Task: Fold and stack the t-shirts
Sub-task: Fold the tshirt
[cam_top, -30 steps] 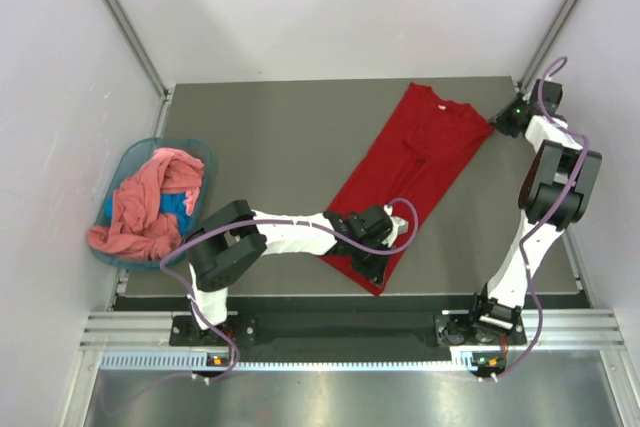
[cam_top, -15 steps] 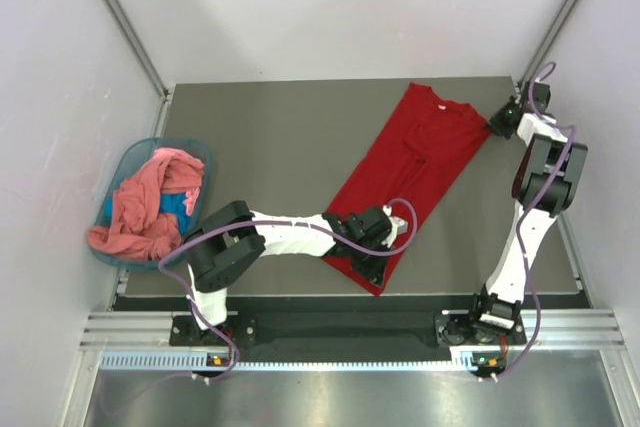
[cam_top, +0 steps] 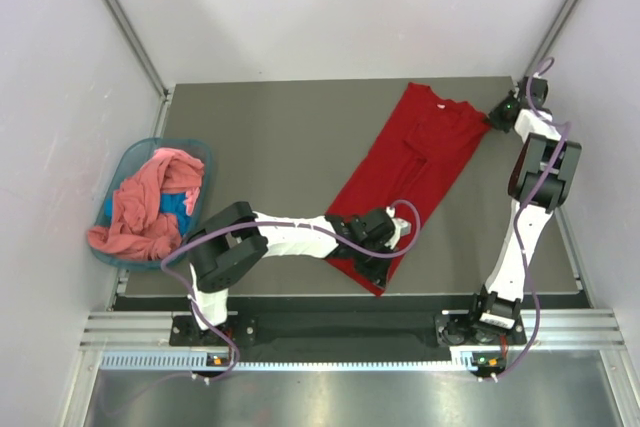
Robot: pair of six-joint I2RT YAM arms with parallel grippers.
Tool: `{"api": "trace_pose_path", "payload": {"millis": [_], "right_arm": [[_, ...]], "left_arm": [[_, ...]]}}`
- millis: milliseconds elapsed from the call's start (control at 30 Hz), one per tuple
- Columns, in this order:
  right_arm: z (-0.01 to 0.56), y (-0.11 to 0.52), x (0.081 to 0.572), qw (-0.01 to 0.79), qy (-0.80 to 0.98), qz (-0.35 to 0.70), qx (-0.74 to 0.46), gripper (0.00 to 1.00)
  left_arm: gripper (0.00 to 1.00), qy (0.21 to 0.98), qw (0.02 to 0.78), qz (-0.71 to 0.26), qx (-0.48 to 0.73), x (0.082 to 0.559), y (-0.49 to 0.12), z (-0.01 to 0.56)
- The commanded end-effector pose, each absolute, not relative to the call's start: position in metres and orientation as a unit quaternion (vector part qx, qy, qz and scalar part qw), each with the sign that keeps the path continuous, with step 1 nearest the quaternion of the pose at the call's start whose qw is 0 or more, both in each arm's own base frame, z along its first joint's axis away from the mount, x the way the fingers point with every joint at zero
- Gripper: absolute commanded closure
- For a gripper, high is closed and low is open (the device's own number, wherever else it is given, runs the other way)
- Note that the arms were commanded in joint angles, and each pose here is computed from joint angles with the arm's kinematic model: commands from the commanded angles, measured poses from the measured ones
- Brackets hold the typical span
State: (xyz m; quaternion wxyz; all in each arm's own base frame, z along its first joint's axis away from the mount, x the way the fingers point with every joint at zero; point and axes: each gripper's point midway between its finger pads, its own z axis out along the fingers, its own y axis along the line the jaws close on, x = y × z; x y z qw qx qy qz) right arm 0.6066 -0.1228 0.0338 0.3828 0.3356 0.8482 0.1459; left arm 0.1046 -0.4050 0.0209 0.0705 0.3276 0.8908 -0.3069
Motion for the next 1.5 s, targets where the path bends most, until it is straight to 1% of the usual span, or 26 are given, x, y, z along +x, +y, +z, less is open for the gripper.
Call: {"api": "trace_pose_path", "payload": {"millis": [0, 200, 300, 433, 500, 600, 633, 667, 700, 733, 767, 800, 833, 900, 967, 1000, 1033, 1100, 1133, 1200, 1267, 1300, 1333, 1367, 1433, 1467], "right_arm": [[0.015, -0.127, 0.615, 0.384, 0.85, 0.126, 0.339, 0.99], [0.019, -0.137, 0.634, 0.395, 0.846, 0.117, 0.339, 0.99], [0.02, -0.14, 0.644, 0.406, 0.842, 0.118, 0.336, 0.99], [0.035, -0.144, 0.656, 0.427, 0.835, 0.119, 0.327, 0.99], [0.043, -0.144, 0.657, 0.434, 0.833, 0.123, 0.32, 0.98], [0.064, -0.137, 0.655, 0.44, 0.832, 0.135, 0.31, 0.93], [0.065, -0.136, 0.65, 0.436, 0.833, 0.135, 0.311, 0.9], [0.091, -0.135, 0.648, 0.451, 0.825, 0.137, 0.312, 0.89], [0.088, -0.132, 0.64, 0.446, 0.826, 0.137, 0.318, 0.85], [0.124, -0.129, 0.637, 0.47, 0.814, 0.139, 0.312, 0.82], [0.134, -0.124, 0.633, 0.476, 0.811, 0.139, 0.311, 0.79], [0.134, -0.12, 0.625, 0.469, 0.813, 0.137, 0.315, 0.76], [0.162, -0.117, 0.618, 0.482, 0.806, 0.138, 0.315, 0.75], [0.17, -0.108, 0.606, 0.478, 0.807, 0.144, 0.315, 0.71], [0.196, -0.097, 0.593, 0.484, 0.806, 0.151, 0.306, 0.69], [0.193, -0.092, 0.585, 0.475, 0.811, 0.153, 0.305, 0.68], [0.211, -0.085, 0.577, 0.483, 0.808, 0.161, 0.298, 0.67], [0.204, -0.07, 0.562, 0.468, 0.817, 0.167, 0.292, 0.66], [0.222, -0.059, 0.552, 0.479, 0.815, 0.173, 0.278, 0.66], [0.213, -0.029, 0.535, 0.458, 0.832, 0.179, 0.257, 0.65], [0.224, 0.004, 0.514, 0.455, 0.841, 0.188, 0.225, 0.64], [0.207, 0.015, 0.498, 0.429, 0.856, 0.187, 0.22, 0.63], [0.219, 0.025, 0.484, 0.434, 0.855, 0.192, 0.211, 0.62], [0.2, 0.043, 0.465, 0.407, 0.869, 0.196, 0.203, 0.61], [0.209, 0.059, 0.437, 0.405, 0.871, 0.203, 0.19, 0.57], [0.189, 0.077, 0.415, 0.374, 0.886, 0.204, 0.182, 0.56]], "left_arm": [[0.85, 0.9, 0.042, -0.278, 0.332, 0.091, -0.401, 0.001], [0.8, 0.9, 0.051, -0.297, 0.316, 0.099, -0.424, 0.02], [0.8, 0.887, 0.052, -0.332, 0.315, 0.103, -0.45, 0.047], [0.76, 0.863, 0.076, -0.373, 0.332, 0.116, -0.486, 0.103], [0.75, 0.864, 0.073, -0.367, 0.338, 0.12, -0.484, 0.112], [0.75, 0.863, 0.088, -0.363, 0.339, 0.134, -0.477, 0.131], [0.75, 0.876, 0.096, -0.334, 0.333, 0.144, -0.463, 0.125], [0.75, 0.886, 0.116, -0.321, 0.313, 0.163, -0.447, 0.132], [0.75, 0.895, 0.126, -0.307, 0.297, 0.176, -0.433, 0.131], [0.75, 0.91, 0.121, -0.285, 0.277, 0.186, -0.411, 0.117], [0.74, 0.919, 0.136, -0.285, 0.238, 0.214, -0.387, 0.124], [0.74, 0.925, 0.137, -0.281, 0.215, 0.226, -0.37, 0.12], [0.74, 0.936, 0.145, -0.269, 0.177, 0.246, -0.339, 0.115], [0.73, 0.943, 0.157, -0.252, 0.149, 0.261, -0.31, 0.11], [0.71, 0.948, 0.168, -0.239, 0.125, 0.271, -0.281, 0.103], [0.7, 0.95, 0.16, -0.238, 0.121, 0.267, -0.272, 0.094], [0.69, 0.95, 0.158, -0.242, 0.116, 0.27, -0.265, 0.093], [0.68, 0.947, 0.135, -0.264, 0.127, 0.261, -0.268, 0.089], [0.68, 0.948, 0.125, -0.26, 0.133, 0.258, -0.266, 0.082], [0.68, 0.949, 0.12, -0.257, 0.135, 0.257, -0.265, 0.076], [0.68, 0.952, 0.11, -0.253, 0.135, 0.255, -0.261, 0.067], [0.68, 0.952, 0.107, -0.253, 0.135, 0.252, -0.26, 0.063], [0.68, 0.953, 0.104, -0.252, 0.132, 0.251, -0.259, 0.059], [0.68, 0.954, 0.1, -0.252, 0.13, 0.25, -0.258, 0.056], [0.68, 0.955, 0.086, -0.253, 0.129, 0.244, -0.256, 0.046], [0.68, 0.956, 0.081, -0.25, 0.128, 0.242, -0.254, 0.043]]}}
